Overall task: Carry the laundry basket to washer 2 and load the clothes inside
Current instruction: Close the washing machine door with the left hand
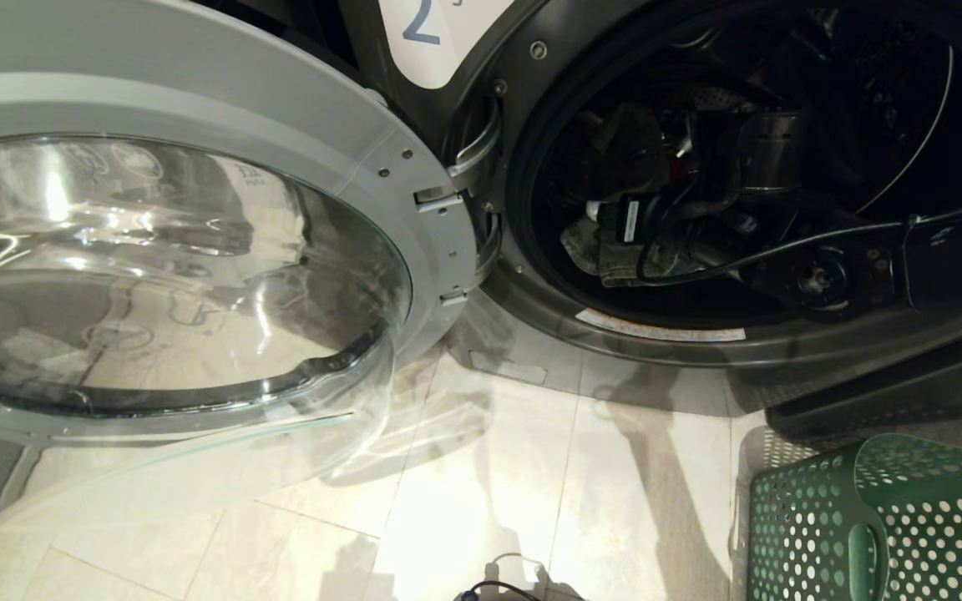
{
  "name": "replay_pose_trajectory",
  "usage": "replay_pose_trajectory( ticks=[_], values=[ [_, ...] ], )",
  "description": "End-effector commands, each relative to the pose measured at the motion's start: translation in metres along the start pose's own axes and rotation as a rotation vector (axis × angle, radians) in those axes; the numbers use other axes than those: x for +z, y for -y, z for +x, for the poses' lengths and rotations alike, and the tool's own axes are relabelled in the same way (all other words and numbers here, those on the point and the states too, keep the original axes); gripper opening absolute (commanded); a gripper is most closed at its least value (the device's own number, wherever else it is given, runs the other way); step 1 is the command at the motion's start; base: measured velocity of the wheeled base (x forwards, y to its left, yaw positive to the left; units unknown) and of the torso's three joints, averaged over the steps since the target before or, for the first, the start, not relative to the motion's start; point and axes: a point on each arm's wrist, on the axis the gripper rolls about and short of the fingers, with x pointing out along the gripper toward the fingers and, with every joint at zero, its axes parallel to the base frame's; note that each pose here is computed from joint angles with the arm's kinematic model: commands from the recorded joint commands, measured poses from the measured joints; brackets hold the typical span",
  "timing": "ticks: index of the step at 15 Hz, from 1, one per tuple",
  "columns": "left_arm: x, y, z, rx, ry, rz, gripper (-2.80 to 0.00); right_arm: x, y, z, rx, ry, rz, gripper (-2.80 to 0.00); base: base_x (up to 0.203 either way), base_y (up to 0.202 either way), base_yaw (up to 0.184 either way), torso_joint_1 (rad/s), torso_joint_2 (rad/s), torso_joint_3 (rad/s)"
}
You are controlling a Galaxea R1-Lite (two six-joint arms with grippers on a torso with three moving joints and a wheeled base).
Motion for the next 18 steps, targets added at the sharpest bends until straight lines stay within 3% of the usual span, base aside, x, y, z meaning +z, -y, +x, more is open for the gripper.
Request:
replay_pose_trajectory(
  ticks=[1,2,3,13,18],
  values=[
    [0.000,0.000,0.000,0.000,-0.001,0.000,-2.80,-0.013,0.001,-0.001,-0.005,-0.114,-0.005,0.00,0.000,0.000,0.000,0.000,0.00,0.000],
    [0.000,0.000,0.000,0.000,-0.001,0.000,-2.80,-0.021,0.001,0.002,-0.007,-0.171,0.002,0.00,0.000,0.000,0.000,0.000,0.00,0.000],
    [0.000,0.000,0.000,0.000,-0.001,0.000,-2.80,-0.028,0.000,0.007,-0.008,-0.192,0.016,-2.80,0.000,0.000,0.000,0.000,0.00,0.000],
    [0.000,0.000,0.000,0.000,-0.001,0.000,-2.80,-0.059,0.012,0.033,-0.049,-0.313,0.010,-2.80,0.000,0.000,0.000,0.000,0.00,0.000],
    [0.000,0.000,0.000,0.000,-0.001,0.000,-2.80,-0.060,0.011,0.051,-0.053,-0.301,0.005,-2.80,0.000,0.000,0.000,0.000,0.00,0.000]
  ],
)
